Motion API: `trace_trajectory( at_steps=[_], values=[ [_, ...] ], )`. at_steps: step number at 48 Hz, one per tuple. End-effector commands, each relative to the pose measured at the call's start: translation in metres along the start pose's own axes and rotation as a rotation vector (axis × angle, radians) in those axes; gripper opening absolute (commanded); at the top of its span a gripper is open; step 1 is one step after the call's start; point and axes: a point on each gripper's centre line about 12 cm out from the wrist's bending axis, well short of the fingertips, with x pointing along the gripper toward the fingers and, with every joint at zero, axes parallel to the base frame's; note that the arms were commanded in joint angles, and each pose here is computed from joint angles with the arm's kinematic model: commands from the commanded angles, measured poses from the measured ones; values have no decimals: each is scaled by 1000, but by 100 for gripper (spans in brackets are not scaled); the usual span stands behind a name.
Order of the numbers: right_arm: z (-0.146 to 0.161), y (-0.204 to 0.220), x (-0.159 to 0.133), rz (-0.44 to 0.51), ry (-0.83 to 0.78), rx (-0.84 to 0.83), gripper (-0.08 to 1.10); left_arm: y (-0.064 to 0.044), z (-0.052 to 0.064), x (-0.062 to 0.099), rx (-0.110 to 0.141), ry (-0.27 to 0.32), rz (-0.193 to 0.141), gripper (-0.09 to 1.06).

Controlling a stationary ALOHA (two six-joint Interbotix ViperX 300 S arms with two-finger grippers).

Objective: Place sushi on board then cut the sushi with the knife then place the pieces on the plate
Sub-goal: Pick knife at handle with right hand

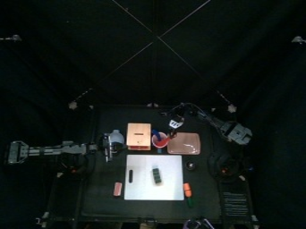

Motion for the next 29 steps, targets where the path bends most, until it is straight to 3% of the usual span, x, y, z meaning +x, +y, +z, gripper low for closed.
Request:
trace_trajectory(
  at_steps=[1,20,29],
  values=[
    [0,4,-8,-12,-22,-18,85,1,6,1,-3,-15,3,-2],
    [4,2,0,-12,-3,-17,84,1,6,1,-2,-15,4,-2],
    [5,4,1,-13,-3,-21,73,1,4,1,-2,-12,3,-2]
  ],
)
